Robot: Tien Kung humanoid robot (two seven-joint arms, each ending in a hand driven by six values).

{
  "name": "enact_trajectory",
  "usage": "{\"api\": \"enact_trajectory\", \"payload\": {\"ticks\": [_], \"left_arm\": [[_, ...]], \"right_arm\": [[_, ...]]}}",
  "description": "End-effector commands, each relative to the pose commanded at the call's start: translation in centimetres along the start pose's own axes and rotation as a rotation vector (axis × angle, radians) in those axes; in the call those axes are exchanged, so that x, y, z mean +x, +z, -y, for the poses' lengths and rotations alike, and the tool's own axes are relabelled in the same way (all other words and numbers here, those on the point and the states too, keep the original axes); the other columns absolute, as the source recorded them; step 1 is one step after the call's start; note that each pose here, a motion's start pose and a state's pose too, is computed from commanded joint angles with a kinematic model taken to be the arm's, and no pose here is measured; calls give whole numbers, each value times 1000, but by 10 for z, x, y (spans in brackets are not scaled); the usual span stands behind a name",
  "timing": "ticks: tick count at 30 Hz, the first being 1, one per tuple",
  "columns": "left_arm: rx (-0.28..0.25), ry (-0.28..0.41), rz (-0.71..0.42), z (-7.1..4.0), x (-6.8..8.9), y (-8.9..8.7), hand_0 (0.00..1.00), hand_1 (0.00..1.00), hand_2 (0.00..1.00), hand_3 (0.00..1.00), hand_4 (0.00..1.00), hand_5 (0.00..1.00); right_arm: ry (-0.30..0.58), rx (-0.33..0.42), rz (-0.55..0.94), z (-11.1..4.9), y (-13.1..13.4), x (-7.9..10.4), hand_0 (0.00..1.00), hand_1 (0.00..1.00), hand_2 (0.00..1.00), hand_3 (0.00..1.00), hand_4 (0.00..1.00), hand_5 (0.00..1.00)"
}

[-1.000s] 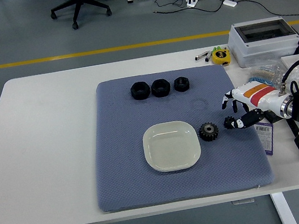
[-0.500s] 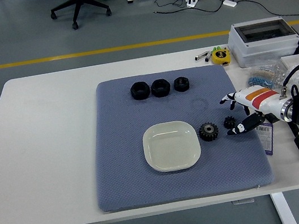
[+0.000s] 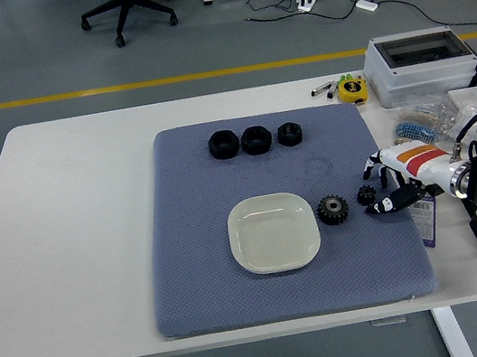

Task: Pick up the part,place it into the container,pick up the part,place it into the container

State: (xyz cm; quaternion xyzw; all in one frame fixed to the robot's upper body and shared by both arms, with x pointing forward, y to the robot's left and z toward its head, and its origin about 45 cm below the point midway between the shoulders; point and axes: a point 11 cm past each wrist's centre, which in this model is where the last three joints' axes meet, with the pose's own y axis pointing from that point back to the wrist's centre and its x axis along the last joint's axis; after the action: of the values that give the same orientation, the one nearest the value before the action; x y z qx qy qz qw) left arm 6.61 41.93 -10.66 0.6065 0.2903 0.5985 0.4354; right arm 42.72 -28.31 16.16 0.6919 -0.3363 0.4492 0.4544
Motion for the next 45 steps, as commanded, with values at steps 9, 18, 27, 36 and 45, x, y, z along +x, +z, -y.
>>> {"api": "enact_trajectory", "payload": {"ticks": [9,18,27,36,45], "left_arm": [[0,1,-1,0,0,0,683,637,648,553,619,585],[-6,0,-3,0,-1,3,683,639,647,553,617,584],[-11,0,-7,0,0,5,683,636,648,553,617,584],[-10,0,-6,0,0,5,683,638,649,552,616,583],[-9,-1,-5,0,0,5,683,639,648,552,617,583]], "right_arm": [[-1,-2,27,0,1,-6,93,150,309,487,815,515],[8,3,51,2,-3,-3,78,133,286,477,802,512],[10,-2,63,2,-1,-5,68,121,268,471,802,509],[30,18,69,2,-4,-6,2,42,182,400,816,471],[40,23,63,1,-4,-7,2,15,146,288,812,475]]}}
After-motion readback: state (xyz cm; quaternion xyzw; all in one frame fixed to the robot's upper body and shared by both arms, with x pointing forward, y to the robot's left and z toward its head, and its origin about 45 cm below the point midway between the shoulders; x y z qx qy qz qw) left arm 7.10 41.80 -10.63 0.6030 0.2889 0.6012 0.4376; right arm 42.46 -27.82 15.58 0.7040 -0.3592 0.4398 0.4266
